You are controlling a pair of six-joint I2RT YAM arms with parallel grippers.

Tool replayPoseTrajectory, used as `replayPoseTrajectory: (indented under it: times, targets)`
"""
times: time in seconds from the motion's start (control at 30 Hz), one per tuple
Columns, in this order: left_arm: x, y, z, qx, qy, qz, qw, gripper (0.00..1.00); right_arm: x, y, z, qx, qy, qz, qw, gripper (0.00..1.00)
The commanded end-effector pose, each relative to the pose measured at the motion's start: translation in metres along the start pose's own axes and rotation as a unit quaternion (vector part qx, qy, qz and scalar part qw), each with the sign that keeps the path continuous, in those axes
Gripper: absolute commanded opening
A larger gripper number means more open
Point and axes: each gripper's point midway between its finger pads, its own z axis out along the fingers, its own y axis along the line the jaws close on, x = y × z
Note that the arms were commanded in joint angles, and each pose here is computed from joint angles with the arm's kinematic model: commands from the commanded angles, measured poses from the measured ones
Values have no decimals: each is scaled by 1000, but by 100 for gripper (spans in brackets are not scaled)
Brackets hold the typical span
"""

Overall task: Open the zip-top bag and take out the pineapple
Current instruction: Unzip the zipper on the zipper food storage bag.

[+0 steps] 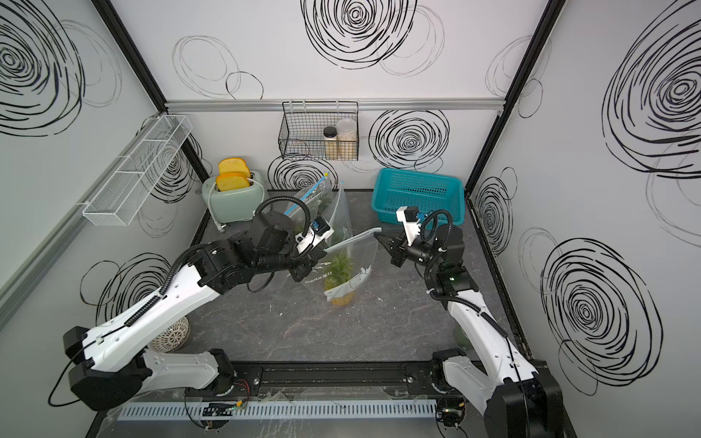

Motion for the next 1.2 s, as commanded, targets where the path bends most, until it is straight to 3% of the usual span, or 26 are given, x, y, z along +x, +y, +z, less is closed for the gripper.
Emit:
replayPoseTrajectory:
  times: [0.0, 0.63, 0.93, 1.0, 1.17]
  targets:
    - [53, 11, -22, -36, 80, -46, 995, 0, -23, -43, -11, 92, -38, -10, 995, 0]
    - [89, 11, -45, -53, 101, -83, 990, 0, -28, -54, -9, 92, -35, -10, 995, 0]
    - [78, 8, -47, -45, 80, -83, 992, 2, -28, -47, -3, 61, -26, -2, 998, 0]
    - [74, 7, -45, -40, 72, -82, 993, 2, -28, -43, -2, 51, -23, -1, 998, 6]
    - [57, 11, -43, -41, 47, -83, 995, 30, -26, -24, 2, 28, -6, -9, 1000, 33]
